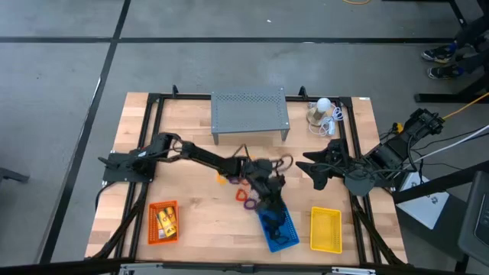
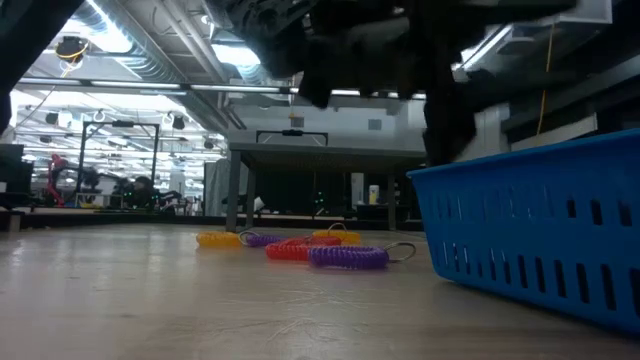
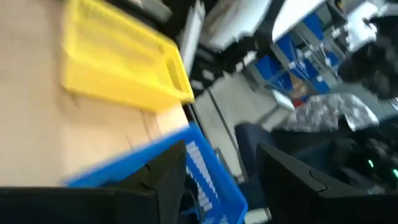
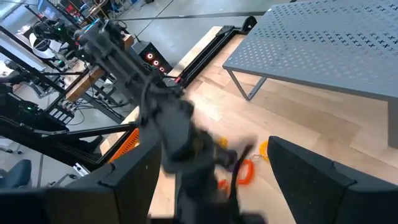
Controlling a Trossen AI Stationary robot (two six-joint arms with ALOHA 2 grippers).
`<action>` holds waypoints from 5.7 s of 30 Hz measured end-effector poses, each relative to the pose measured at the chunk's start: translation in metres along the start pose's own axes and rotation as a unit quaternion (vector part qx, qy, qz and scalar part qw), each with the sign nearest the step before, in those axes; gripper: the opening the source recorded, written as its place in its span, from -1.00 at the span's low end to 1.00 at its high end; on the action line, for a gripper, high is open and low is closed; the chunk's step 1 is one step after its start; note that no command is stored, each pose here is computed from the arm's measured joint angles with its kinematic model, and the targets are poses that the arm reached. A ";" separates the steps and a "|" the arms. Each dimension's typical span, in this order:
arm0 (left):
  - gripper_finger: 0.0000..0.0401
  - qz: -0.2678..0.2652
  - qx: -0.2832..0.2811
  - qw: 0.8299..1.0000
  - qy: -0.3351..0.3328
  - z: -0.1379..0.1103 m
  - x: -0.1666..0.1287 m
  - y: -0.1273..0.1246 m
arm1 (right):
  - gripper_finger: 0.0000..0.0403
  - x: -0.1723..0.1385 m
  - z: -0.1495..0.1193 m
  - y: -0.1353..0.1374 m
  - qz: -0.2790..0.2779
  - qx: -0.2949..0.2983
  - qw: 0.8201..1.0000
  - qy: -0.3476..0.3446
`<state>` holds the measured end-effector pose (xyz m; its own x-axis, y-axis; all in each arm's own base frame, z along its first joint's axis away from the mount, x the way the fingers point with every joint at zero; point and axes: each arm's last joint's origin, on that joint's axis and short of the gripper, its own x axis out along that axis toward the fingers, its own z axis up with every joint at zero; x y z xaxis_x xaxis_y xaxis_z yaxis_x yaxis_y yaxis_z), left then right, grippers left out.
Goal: Pick & Place Office Desk Supplies
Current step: Put the yellow spring keychain into the yellow bin
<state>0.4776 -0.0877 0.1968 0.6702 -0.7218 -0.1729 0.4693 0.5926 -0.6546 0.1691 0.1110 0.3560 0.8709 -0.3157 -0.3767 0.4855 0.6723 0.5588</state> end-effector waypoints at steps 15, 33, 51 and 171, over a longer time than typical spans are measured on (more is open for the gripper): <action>-0.23 0.265 0.127 0.953 -0.076 0.100 -0.165 -0.085 | 0.47 0.021 0.008 0.000 -0.015 0.046 0.999 0.005; -0.23 0.455 0.137 0.854 -0.212 0.076 -0.279 -0.208 | 0.47 0.163 0.069 -0.021 0.072 -0.176 0.974 0.123; -0.30 0.454 0.019 0.825 -0.336 -0.104 -0.266 -0.165 | 0.47 0.231 0.047 -0.050 -0.016 -0.195 0.946 0.257; -0.33 0.383 -0.032 0.898 -0.213 -0.176 -0.262 -0.133 | 0.03 0.323 -0.081 -0.088 -0.110 -0.170 0.896 0.396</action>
<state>0.1388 -0.0401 0.1998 0.9480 0.0996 -0.3024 -0.2483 0.8258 -0.5064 0.4009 0.0042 0.1249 0.3645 0.0175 -0.9310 0.4699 0.8597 0.2001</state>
